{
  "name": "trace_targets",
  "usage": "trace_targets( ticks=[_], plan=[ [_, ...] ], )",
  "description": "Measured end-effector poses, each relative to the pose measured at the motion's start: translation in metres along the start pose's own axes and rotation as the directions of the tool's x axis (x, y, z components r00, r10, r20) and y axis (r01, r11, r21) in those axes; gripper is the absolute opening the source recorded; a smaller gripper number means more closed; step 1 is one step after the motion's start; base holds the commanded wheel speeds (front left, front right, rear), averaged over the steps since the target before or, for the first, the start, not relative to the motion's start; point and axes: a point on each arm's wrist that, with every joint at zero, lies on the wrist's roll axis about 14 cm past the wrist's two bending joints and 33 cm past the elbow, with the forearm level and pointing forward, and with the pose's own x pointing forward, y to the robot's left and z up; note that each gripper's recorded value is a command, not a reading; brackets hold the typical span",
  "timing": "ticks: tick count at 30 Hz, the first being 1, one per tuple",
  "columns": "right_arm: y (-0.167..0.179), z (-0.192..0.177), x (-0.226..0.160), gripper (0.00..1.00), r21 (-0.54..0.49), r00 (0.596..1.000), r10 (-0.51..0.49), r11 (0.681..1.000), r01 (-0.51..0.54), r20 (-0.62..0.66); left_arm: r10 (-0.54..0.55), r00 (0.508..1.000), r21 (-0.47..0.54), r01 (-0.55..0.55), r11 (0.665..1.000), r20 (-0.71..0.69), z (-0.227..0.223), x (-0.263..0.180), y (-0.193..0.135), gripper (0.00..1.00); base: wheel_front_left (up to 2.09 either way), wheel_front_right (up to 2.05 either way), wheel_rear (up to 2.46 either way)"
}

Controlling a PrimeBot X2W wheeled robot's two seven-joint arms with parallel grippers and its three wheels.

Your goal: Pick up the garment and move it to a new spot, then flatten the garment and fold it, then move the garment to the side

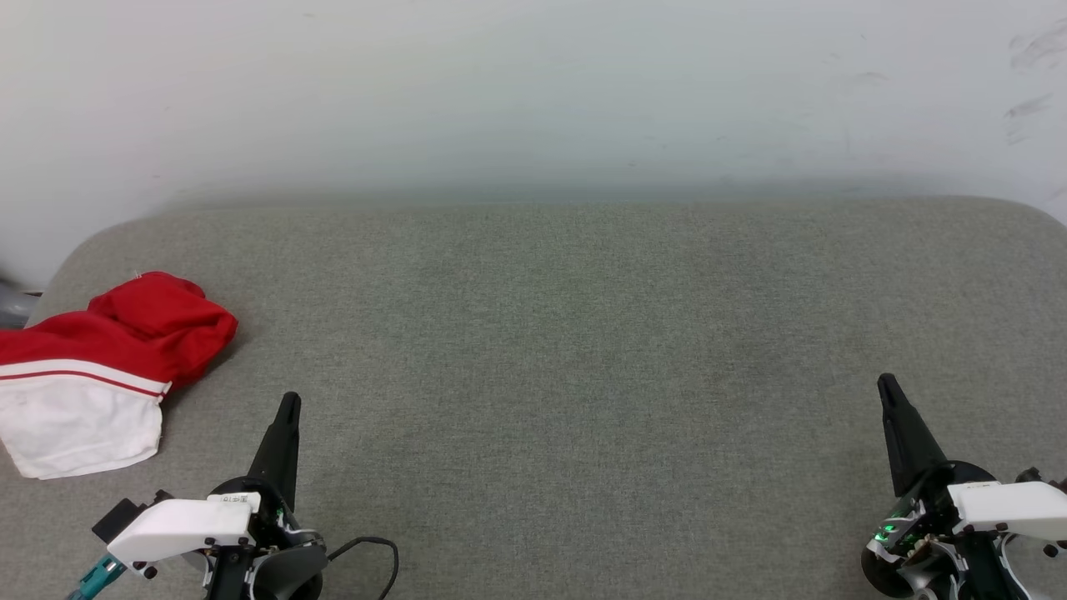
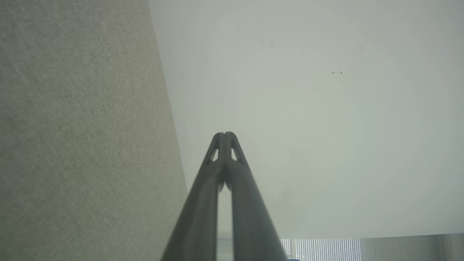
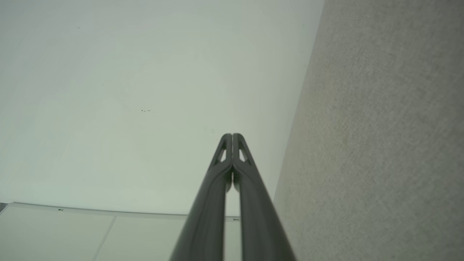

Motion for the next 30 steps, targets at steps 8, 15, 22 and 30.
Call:
trace_targets(
  ticks=[8, 15, 22, 30],
  plan=[
    [0.0, 0.0, 0.0, 0.0, 0.0, 1.0, 0.0, 1.0, 0.0, 0.0, 0.0, 1.0, 0.0, 0.0, 1.0, 0.0, 0.0, 0.0, 0.0, 0.0, 0.0, 0.0, 0.0],
    [0.0, 0.0, 0.0, 0.0, 0.0, 1.0, 0.0, 1.0, 0.0, 0.0, 0.0, 1.0, 0.0, 0.0, 1.0, 0.0, 0.0, 0.0, 0.0, 0.0, 0.0, 0.0, 0.0],
    [0.0, 0.0, 0.0, 0.0, 0.0, 1.0, 0.0, 1.0, 0.0, 0.0, 0.0, 1.0, 0.0, 0.0, 1.0, 0.0, 0.0, 0.0, 0.0, 0.0, 0.0, 0.0, 0.0],
    [-0.018, 0.0, -0.008, 1.0, 0.003, 0.999, -0.053, 0.999, 0.053, 0.002, 0.051, 0.999, -0.006, -0.051, 0.999, 0.0, -0.001, -0.007, 0.017, 1.0, 0.0, 0.0, 0.0]
  ],
)
